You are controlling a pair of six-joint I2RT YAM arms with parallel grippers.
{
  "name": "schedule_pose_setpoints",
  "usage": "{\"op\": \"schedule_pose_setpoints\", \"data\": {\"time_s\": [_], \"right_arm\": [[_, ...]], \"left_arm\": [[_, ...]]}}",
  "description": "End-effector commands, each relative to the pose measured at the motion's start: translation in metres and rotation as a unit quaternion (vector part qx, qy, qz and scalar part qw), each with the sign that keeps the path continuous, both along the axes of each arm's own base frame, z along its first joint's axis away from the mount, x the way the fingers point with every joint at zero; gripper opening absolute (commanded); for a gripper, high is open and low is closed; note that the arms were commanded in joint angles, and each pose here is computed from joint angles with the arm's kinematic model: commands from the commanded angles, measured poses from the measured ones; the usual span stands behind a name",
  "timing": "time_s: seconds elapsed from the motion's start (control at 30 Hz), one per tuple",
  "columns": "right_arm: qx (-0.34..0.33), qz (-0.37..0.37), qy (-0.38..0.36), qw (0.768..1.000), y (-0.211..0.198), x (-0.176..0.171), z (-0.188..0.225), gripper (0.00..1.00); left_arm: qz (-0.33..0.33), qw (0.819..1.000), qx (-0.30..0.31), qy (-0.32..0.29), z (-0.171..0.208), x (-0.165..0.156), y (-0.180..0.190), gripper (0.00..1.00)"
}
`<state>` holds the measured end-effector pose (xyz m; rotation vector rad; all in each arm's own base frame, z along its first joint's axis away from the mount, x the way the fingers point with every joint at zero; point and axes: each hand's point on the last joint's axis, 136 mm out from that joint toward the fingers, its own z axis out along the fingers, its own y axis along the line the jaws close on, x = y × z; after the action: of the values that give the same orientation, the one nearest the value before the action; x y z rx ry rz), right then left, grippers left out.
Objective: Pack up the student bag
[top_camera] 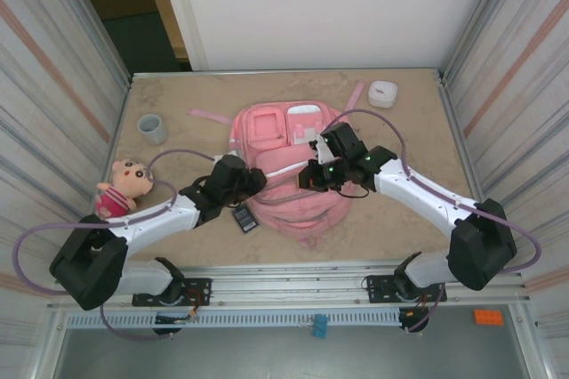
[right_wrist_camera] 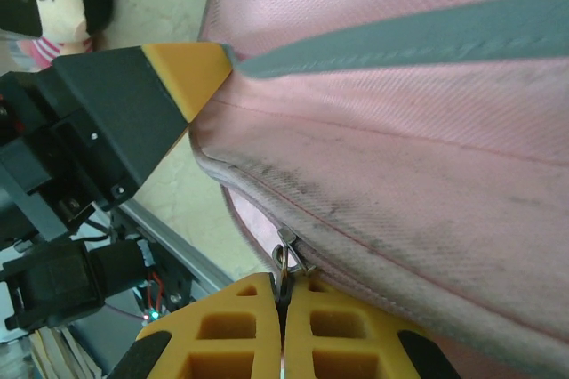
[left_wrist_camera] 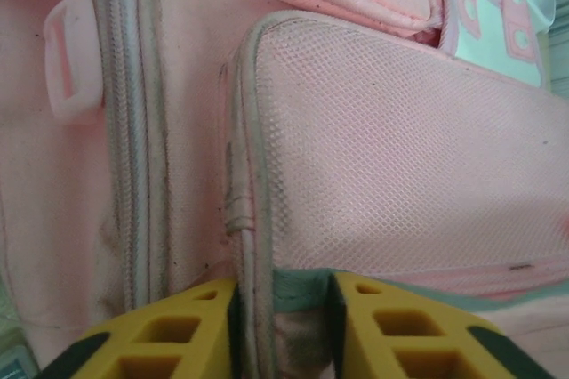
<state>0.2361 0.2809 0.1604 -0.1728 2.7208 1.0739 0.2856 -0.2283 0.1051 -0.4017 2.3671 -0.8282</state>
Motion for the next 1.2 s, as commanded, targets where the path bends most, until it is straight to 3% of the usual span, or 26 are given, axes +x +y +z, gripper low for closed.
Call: {"op": "schedule_pose_setpoints", "data": {"time_s": [0.0,0.13,0.6,0.8,1.17], "right_arm": [[0.031,0.004,-0.012,0.999,0.013,-0.002,0.02,0.0],[0.04,-0.003,-0.018,0.999,0.018,0.003,0.022,0.0],[0.097,0.014,-0.009,0.995,0.064,0.003,0.028,0.0],[0.082,0.03,-0.024,0.996,0.059,0.0,0.031,0.0],[0.078,0.027,-0.06,0.995,0.019,0.004,0.047,0.33]], "left_arm": [[-0.013,0.999,-0.046,-0.018,0.016,0.005,-0.019,0.22],[-0.02,0.998,-0.059,-0.03,0.027,0.007,-0.03,0.12],[-0.024,0.996,-0.069,-0.054,0.048,0.015,-0.047,0.11],[-0.03,0.996,-0.057,-0.062,0.05,0.015,-0.045,0.11],[-0.023,0.997,-0.041,-0.065,0.049,0.014,-0.032,0.12]]}}
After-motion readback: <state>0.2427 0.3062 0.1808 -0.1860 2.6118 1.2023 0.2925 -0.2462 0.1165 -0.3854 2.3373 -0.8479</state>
